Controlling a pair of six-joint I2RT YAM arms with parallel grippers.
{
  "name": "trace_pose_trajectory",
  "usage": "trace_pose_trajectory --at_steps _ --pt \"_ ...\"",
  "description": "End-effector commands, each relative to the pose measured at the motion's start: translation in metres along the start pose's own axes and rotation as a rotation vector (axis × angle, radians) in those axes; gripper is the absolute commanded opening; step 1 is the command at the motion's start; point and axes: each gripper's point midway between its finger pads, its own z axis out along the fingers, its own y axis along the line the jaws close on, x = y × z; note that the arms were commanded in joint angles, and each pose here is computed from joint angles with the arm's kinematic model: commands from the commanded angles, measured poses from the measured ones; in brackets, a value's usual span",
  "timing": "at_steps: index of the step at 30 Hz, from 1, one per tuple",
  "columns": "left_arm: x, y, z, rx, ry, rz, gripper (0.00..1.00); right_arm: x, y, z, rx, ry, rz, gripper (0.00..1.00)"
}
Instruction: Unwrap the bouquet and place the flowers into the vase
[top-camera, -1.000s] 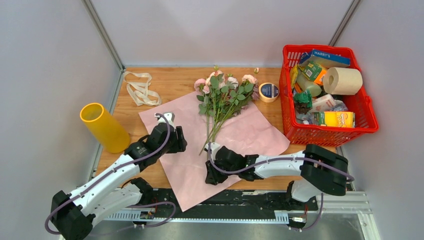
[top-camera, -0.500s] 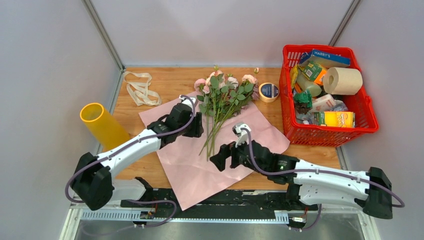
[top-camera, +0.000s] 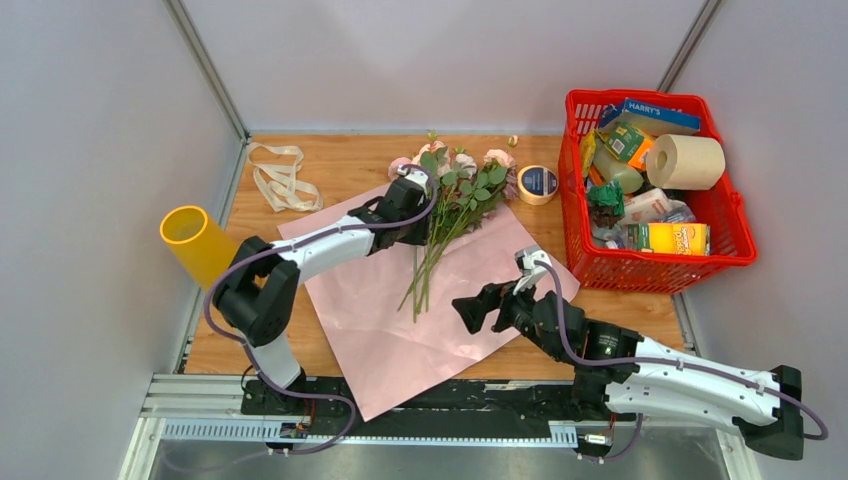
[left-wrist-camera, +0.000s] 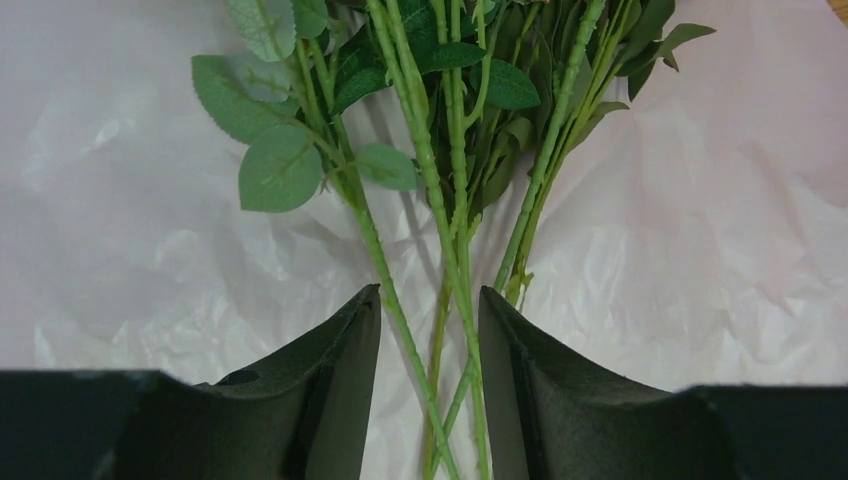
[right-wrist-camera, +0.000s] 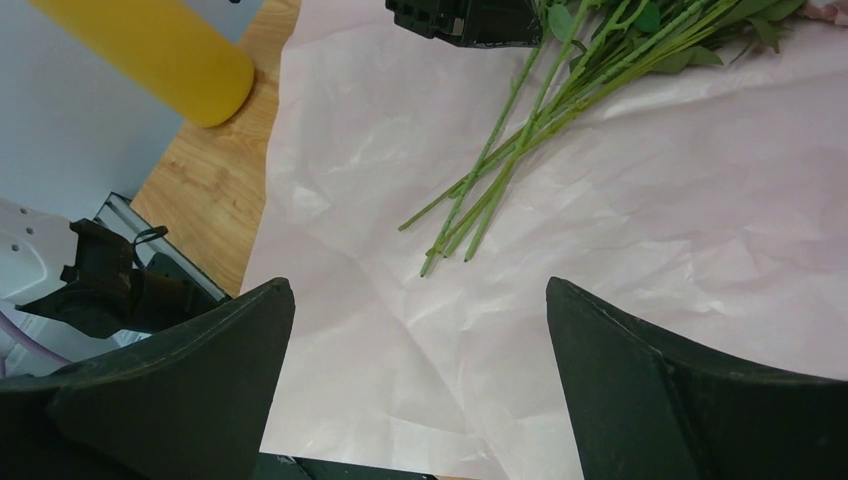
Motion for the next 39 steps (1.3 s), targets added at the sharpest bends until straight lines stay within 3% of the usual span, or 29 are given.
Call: trace_pose_trajectory --at_steps 1,13,29,33,38,39 --pt "-0.034 -0.015 0.016 0.036 -0.066 -0.005 0.48 0.002 -0.010 -0.002 0.031 -0.015 -0.019 1.00" --pt "-0.028 -0.009 0.069 -0.050 0.017 0.038 0.43 0.007 -0.017 -0.005 0.038 -0.012 -0.029 1.00" --pt "-0.015 0.004 0.082 -0.109 0.050 0.065 0.40 0.008 -0.018 -0.004 0.047 -0.013 -0.025 1.00" --pt "-0.016 -0.001 0.081 -0.091 0.048 0.062 0.28 0.010 -0.019 -0.003 0.051 -0.008 -0.029 1.00" --pt "-0.033 -0.008 0.060 -0.055 0.008 0.050 0.00 0.014 -0.022 -0.002 0.061 -0.001 -0.032 1.00" --pt "-0.033 -0.011 0.056 -0.041 0.006 0.052 0.00 0.014 -0.023 -0.002 0.063 0.000 -0.032 1.00"
